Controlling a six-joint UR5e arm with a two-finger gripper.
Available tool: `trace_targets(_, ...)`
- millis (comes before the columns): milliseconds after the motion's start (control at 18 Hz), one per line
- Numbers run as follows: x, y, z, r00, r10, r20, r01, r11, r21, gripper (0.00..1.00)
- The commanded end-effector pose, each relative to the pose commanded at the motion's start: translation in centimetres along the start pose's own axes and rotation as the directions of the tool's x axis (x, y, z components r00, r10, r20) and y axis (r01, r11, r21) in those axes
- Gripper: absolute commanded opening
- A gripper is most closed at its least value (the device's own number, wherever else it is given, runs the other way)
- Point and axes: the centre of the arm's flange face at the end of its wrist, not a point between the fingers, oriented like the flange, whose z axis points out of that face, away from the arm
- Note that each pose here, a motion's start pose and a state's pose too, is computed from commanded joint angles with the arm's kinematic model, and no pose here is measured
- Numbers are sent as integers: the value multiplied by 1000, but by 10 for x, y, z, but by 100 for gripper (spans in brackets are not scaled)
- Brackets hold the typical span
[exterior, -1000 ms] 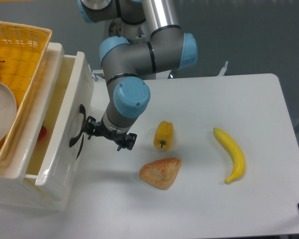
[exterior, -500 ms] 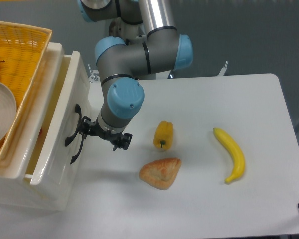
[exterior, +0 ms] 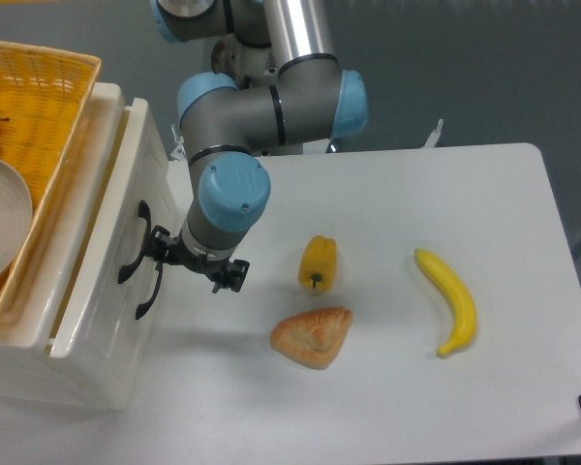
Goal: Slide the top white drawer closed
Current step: 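Push the drawer front with the gripper into the cabinet until flush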
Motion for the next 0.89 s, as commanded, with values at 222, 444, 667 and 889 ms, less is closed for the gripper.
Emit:
trace_targets(222, 0, 0, 1, 1000, -1, -1, 1, 1000, -1, 100)
trace_targets(444, 0, 0, 0, 1000, 0, -1, 0, 1000, 2, 100)
trace_targets(667, -2, 0, -1, 1000, -1, 1, 1, 1000, 2, 100)
trace_targets(889, -7, 1, -4, 1000, -2, 4, 2, 1000, 7, 100)
